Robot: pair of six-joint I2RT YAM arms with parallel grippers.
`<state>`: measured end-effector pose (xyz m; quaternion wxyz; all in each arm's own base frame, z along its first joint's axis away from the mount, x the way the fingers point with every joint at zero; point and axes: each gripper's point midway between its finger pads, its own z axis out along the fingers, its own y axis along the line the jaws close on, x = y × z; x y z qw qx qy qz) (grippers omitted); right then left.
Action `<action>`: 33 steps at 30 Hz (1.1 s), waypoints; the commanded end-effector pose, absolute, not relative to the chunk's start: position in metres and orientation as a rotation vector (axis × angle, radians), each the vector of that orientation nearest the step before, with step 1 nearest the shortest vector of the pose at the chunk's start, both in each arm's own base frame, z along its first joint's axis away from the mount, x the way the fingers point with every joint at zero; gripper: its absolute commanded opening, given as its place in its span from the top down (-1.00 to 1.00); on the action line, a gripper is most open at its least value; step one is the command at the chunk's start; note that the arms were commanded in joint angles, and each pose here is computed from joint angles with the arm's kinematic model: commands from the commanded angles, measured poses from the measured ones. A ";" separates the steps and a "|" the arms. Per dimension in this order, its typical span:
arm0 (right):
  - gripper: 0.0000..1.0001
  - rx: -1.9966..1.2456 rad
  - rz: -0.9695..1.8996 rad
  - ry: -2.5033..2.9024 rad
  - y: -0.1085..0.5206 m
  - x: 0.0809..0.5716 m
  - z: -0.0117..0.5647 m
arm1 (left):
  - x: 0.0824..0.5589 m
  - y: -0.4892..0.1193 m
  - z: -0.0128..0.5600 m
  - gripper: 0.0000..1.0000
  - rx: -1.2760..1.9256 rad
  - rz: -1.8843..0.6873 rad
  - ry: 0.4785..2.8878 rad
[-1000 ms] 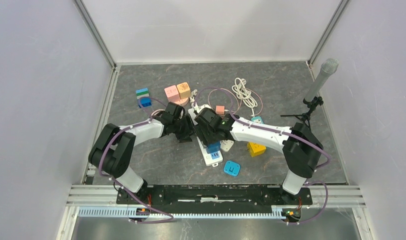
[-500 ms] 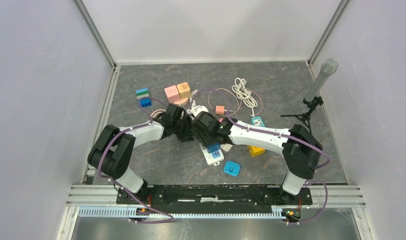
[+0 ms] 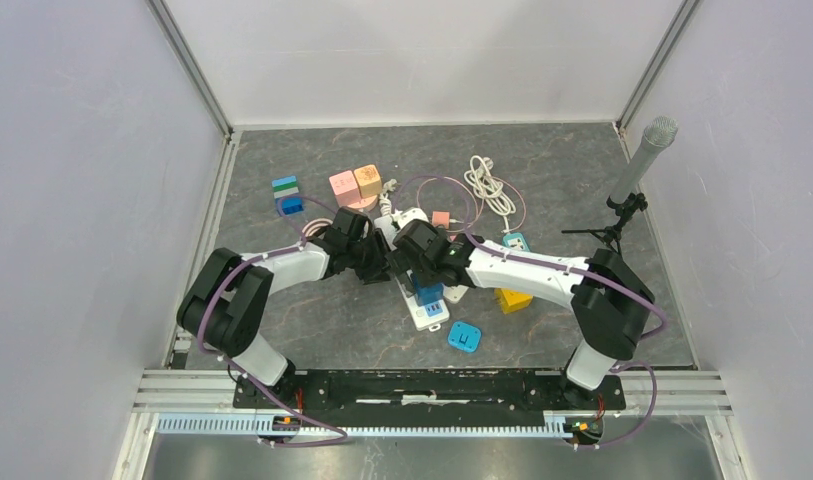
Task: Pull the plug off the socket
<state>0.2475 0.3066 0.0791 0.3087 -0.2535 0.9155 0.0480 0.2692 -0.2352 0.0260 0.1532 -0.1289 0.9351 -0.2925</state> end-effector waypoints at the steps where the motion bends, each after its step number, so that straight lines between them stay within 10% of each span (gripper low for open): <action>1: -0.92 -0.681 0.209 2.407 0.309 0.244 0.088 | 0.229 -0.200 -0.026 -0.06 -0.436 -0.566 2.875; 12: -0.42 -0.803 0.233 2.485 0.315 0.231 0.080 | 0.227 -0.199 -0.030 -0.06 -0.436 -0.554 2.885; 18: 1.00 -0.813 0.282 2.465 0.322 0.231 0.084 | 0.225 -0.196 -0.033 -0.05 -0.448 -0.537 2.888; 33: 1.00 -0.796 0.584 2.490 0.366 0.235 0.112 | 0.216 -0.183 -0.040 -0.01 -0.505 -0.445 2.906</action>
